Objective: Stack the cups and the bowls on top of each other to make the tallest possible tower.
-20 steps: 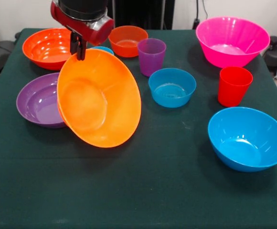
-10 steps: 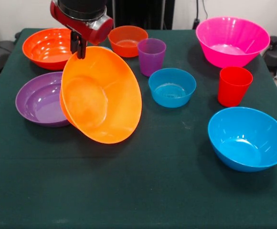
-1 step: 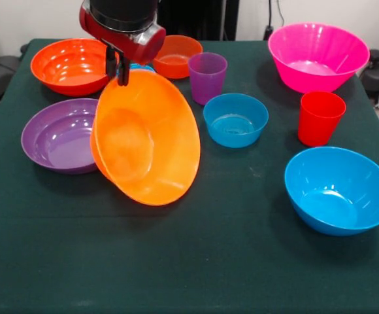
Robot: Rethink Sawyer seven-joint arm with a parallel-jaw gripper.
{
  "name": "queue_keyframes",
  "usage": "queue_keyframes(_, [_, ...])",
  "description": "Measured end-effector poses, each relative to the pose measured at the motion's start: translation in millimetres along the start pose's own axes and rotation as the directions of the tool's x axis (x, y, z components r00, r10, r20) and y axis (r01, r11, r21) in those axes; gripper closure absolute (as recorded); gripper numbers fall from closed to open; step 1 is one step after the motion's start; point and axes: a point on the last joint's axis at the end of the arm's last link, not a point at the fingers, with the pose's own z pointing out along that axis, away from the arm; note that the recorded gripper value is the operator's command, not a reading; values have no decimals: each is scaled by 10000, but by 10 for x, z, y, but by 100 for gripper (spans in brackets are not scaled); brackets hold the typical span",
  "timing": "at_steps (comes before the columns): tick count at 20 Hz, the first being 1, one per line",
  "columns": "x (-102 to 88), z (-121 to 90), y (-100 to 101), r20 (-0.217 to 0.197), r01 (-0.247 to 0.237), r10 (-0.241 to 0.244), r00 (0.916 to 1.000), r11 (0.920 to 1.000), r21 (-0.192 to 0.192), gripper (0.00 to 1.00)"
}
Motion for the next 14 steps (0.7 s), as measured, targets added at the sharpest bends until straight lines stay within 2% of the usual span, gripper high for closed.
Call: queue_keyframes(14, [43,-76,71,15,111,-110,9999,9998,-175,0])
